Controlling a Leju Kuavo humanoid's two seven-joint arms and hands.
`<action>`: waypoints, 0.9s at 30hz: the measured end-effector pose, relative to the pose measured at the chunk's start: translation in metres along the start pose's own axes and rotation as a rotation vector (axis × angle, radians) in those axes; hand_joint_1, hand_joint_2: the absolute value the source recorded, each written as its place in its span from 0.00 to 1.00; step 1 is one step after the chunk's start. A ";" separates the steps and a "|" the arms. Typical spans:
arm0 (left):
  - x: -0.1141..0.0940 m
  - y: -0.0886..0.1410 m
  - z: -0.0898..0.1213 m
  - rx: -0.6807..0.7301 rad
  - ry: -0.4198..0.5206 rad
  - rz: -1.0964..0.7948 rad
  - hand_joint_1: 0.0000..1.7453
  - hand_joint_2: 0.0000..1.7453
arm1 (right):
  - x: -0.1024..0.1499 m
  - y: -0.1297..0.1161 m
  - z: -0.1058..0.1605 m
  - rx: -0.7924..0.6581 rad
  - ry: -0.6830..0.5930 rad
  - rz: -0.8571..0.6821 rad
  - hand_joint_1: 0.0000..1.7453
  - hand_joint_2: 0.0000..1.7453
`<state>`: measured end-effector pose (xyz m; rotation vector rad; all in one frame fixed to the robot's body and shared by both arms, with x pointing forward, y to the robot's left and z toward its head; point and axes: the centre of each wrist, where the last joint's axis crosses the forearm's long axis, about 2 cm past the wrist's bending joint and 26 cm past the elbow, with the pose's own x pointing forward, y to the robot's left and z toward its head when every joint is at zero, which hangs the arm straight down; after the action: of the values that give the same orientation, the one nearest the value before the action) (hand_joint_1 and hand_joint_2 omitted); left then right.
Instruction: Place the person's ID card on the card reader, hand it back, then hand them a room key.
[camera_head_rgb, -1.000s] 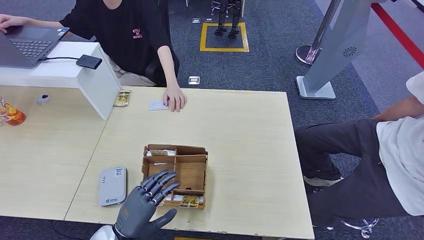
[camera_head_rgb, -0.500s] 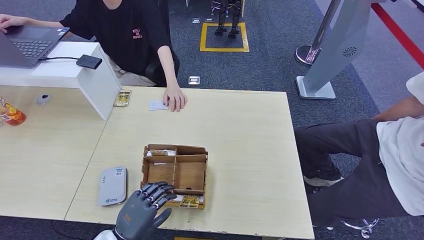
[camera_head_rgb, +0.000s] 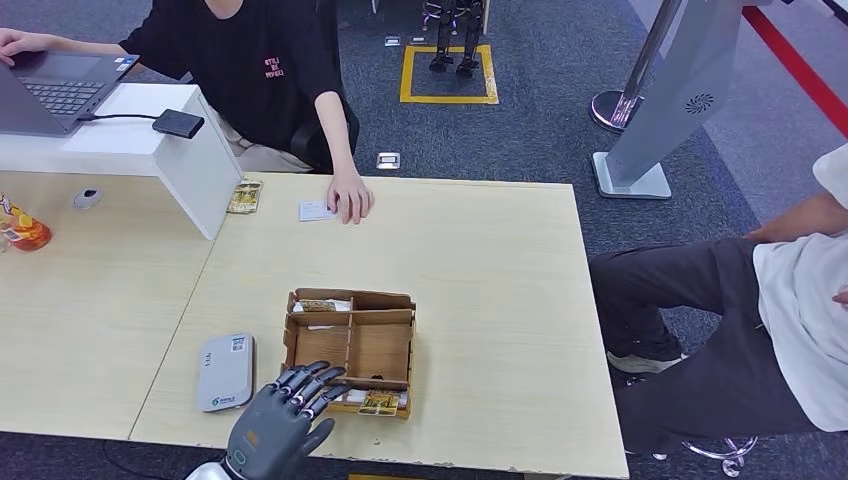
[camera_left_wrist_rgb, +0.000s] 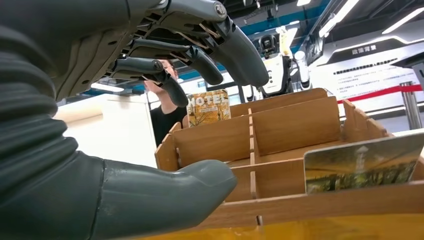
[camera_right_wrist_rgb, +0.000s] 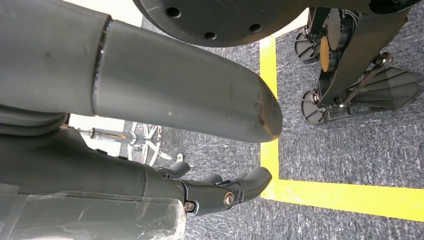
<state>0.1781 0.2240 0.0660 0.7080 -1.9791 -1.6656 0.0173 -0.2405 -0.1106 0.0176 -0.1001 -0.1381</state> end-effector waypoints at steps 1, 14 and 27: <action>0.000 0.000 0.001 -0.002 0.000 -0.006 0.30 1.00 | 0.000 0.000 0.000 0.000 0.000 0.000 0.00 0.00; -0.005 -0.003 0.008 -0.039 0.008 -0.062 0.34 1.00 | 0.001 0.000 0.000 0.000 0.001 0.005 0.00 0.00; -0.004 -0.006 0.016 -0.068 0.040 -0.112 0.33 1.00 | 0.000 -0.001 0.000 0.004 0.004 0.001 0.00 0.00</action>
<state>0.1710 0.2379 0.0573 0.8338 -1.8774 -1.7605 0.0176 -0.2412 -0.1107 0.0222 -0.0967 -0.1372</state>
